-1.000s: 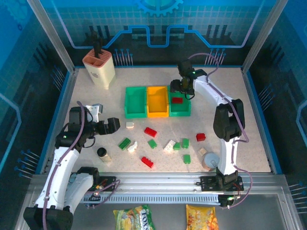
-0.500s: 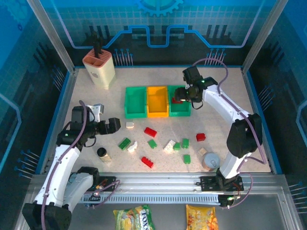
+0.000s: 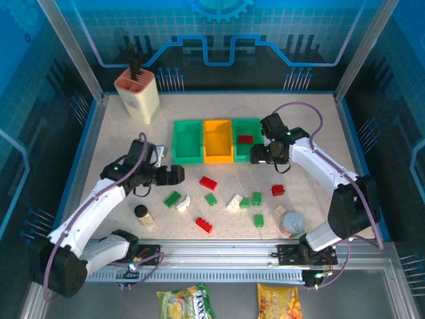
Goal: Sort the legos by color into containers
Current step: Pick up the lego from the center of the table, then place the lego in the container.
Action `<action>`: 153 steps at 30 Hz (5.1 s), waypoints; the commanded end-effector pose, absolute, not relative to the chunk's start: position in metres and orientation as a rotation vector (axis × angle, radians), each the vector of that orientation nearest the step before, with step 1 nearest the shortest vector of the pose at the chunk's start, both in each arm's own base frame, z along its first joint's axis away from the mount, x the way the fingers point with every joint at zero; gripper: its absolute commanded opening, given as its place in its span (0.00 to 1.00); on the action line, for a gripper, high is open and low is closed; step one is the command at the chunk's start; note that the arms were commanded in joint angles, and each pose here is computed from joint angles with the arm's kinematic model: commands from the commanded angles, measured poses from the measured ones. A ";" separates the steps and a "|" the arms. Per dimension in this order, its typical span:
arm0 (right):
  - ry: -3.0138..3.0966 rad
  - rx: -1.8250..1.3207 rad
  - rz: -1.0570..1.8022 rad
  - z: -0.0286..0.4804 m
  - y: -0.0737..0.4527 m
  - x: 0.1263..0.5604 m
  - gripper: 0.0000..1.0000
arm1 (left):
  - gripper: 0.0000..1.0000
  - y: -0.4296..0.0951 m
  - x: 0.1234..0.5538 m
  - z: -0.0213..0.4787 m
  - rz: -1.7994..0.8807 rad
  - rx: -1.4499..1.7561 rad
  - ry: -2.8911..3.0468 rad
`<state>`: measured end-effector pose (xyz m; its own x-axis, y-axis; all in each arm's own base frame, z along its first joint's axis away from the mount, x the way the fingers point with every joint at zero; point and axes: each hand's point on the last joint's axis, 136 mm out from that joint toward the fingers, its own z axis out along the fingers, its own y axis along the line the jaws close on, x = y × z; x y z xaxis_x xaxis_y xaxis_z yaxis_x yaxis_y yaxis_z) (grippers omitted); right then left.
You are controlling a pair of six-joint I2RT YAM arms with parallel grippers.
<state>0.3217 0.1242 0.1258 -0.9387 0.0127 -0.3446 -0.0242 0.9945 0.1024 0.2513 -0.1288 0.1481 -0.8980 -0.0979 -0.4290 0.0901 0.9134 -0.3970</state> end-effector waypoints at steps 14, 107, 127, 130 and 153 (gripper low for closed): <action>2.758 0.124 0.143 0.118 0.069 0.298 0.74 | 0.89 -0.208 0.266 0.108 -0.286 0.337 2.818; 2.710 0.119 0.159 0.156 0.053 0.284 0.74 | 0.53 -0.402 0.436 0.130 -0.616 0.037 2.642; 2.680 0.172 0.146 0.160 0.035 0.282 0.74 | 0.68 -0.395 0.450 0.105 -0.525 -0.046 2.659; 2.679 0.167 0.152 0.161 0.036 0.283 0.75 | 0.71 -0.395 0.448 0.109 -0.530 -0.043 2.657; 2.724 0.192 0.257 0.144 0.057 0.279 0.73 | 0.68 -0.369 0.413 0.179 -0.572 0.064 2.591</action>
